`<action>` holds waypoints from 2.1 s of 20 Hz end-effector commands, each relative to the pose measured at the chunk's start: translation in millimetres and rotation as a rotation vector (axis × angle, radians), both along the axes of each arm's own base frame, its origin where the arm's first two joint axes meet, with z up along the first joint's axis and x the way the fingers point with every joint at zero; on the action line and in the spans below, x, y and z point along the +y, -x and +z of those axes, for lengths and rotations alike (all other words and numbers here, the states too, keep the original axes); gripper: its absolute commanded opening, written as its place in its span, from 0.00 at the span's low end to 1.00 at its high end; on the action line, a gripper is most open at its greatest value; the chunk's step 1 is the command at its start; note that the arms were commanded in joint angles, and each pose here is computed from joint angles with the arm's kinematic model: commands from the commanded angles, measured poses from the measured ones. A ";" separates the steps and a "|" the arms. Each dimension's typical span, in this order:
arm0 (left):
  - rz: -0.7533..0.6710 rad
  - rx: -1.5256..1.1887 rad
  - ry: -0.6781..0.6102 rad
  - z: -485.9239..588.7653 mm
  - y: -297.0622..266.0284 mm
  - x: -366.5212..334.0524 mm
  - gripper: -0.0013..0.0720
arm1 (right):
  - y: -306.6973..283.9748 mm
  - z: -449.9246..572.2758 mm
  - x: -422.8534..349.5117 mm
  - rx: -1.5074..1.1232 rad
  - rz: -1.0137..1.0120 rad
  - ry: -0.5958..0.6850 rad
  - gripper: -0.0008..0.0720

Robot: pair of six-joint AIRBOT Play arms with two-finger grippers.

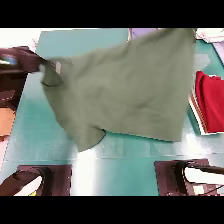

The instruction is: Fold the shirts.

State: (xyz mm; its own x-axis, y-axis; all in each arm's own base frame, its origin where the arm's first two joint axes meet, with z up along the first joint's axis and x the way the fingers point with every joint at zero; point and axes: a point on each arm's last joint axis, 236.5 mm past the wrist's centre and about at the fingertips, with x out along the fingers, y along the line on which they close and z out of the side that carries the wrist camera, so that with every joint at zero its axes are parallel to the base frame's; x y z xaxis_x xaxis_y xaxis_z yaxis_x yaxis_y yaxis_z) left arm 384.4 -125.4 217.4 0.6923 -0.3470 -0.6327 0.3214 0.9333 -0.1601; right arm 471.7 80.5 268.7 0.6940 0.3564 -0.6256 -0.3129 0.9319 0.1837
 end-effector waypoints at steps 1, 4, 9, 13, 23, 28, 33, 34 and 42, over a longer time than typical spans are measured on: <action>0.022 0.138 -0.064 -117.4 -57.4 -1.7 0.05 | -39.4 -125.2 31.7 0.259 0.039 0.031 0.04; 0.050 0.138 -0.074 -158.0 -90.7 -1.7 0.05 | -58.6 -171.4 47.1 0.313 0.045 0.024 0.04; 0.098 0.231 -0.092 -159.5 -85.0 32.6 0.62 | -72.2 -143.8 38.1 0.213 0.021 0.010 0.45; 0.160 0.492 -0.073 -176.9 -33.0 89.7 0.62 | -21.2 -109.7 32.2 0.275 0.129 0.008 0.45; 0.240 0.757 0.188 -290.3 75.9 69.2 0.63 | 51.6 -102.5 66.3 0.362 0.233 -0.170 0.45; 0.298 0.702 0.317 -295.0 60.2 54.2 0.62 | 60.9 -112.7 65.2 0.376 0.213 -0.180 0.45; 0.204 0.663 0.400 -271.6 50.1 32.3 0.05 | 75.9 -127.9 44.4 0.395 0.174 -0.168 0.45; 0.186 0.656 0.394 -264.4 47.6 31.8 0.05 | 83.8 -139.6 29.5 0.426 0.137 -0.163 0.45; 0.153 0.509 0.341 -218.1 34.7 39.0 0.05 | 235.0 -308.9 -94.6 0.904 -0.337 -0.291 0.77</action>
